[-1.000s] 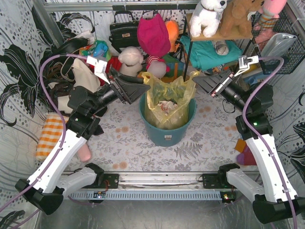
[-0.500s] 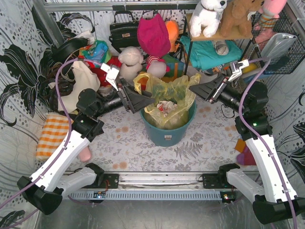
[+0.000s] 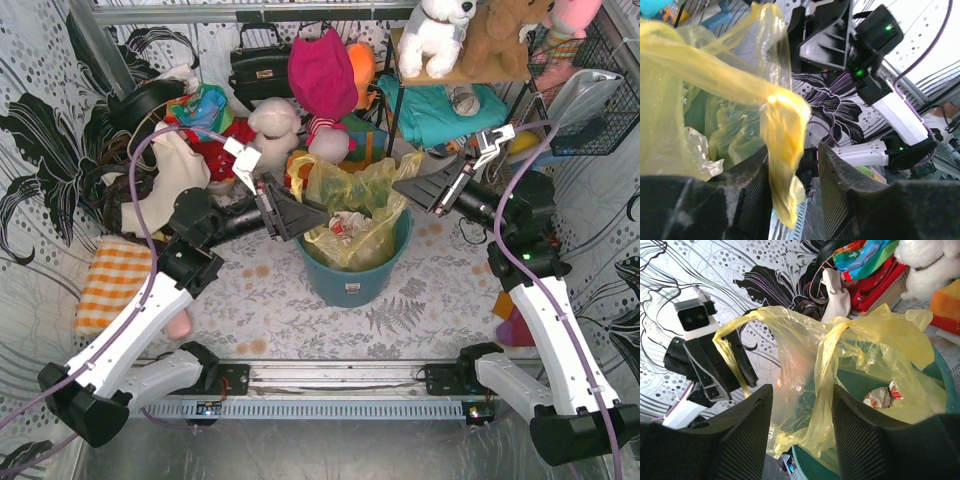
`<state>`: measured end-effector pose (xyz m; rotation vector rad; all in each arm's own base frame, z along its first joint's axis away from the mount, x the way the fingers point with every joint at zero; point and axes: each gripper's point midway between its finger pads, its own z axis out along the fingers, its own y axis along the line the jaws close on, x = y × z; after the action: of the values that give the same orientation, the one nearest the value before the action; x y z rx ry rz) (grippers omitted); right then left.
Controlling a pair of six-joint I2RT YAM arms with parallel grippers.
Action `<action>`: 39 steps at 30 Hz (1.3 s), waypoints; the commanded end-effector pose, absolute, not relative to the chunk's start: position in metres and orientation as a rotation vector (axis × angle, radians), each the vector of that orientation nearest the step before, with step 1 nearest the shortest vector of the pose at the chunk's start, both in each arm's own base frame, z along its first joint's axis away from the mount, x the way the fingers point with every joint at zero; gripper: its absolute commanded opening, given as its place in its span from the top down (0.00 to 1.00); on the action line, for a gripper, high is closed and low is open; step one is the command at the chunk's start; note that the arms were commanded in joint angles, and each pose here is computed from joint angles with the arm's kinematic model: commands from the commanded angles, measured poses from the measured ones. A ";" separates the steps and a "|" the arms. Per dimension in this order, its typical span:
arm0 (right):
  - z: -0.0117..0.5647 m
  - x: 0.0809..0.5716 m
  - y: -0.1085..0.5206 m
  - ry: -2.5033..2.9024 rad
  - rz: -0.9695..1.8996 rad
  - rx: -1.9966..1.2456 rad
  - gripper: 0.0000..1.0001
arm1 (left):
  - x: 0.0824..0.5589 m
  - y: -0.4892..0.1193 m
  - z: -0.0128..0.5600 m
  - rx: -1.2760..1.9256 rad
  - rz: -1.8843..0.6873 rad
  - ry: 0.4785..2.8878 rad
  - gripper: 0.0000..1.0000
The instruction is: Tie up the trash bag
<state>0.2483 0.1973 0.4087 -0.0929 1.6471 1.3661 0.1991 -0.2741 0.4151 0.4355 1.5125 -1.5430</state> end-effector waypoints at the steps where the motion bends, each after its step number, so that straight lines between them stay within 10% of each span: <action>1: 0.421 0.254 0.198 1.587 1.345 -0.116 0.51 | 0.208 -0.279 0.419 0.441 -1.520 1.511 0.59; 10: 0.467 0.262 0.187 1.489 1.268 -0.084 1.00 | 0.207 -0.269 0.469 0.437 -1.444 1.424 0.93; 27: 0.510 0.227 0.173 1.359 1.203 -0.139 1.00 | 0.214 -0.269 0.529 0.407 -1.453 1.326 0.93; 33: 0.485 0.231 0.171 1.426 1.168 -0.113 0.49 | 0.213 -0.260 0.519 0.345 -1.418 1.391 0.43; 39: 0.474 0.243 0.175 1.468 1.215 -0.054 0.32 | 0.230 -0.251 0.504 0.239 -1.322 1.482 0.32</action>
<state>0.2408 0.1717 0.4732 -0.0667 1.4751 1.1849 0.2217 -0.2602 0.5038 0.3058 1.4613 -1.3974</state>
